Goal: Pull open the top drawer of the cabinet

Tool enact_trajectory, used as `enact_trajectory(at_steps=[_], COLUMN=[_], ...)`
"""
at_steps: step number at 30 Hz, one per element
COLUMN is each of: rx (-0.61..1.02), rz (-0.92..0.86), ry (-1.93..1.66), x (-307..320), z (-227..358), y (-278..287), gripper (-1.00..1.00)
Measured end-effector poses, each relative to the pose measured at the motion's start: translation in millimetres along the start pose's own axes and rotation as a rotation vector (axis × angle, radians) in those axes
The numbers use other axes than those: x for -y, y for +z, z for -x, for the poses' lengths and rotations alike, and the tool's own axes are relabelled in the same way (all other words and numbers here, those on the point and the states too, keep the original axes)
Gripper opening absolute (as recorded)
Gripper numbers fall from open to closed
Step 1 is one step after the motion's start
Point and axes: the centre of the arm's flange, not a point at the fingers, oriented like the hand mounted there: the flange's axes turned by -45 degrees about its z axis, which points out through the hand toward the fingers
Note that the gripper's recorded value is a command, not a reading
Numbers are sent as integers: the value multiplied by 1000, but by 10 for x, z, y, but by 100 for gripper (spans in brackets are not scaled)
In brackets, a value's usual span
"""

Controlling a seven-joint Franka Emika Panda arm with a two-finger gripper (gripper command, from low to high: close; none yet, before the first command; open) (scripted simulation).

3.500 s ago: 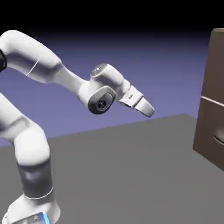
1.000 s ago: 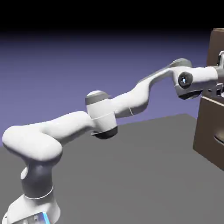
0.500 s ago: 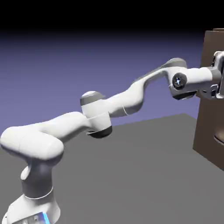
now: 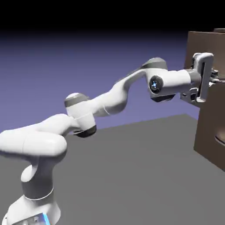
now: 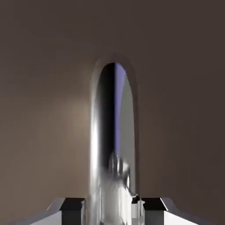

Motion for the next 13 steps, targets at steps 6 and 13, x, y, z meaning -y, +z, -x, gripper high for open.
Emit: enact_trajectory(at_steps=[6,13], rx=[0,-1], rz=[0,3], ry=[0,0], x=[2,1], z=[0,1], y=[-596,-1073], gripper=[-100,100])
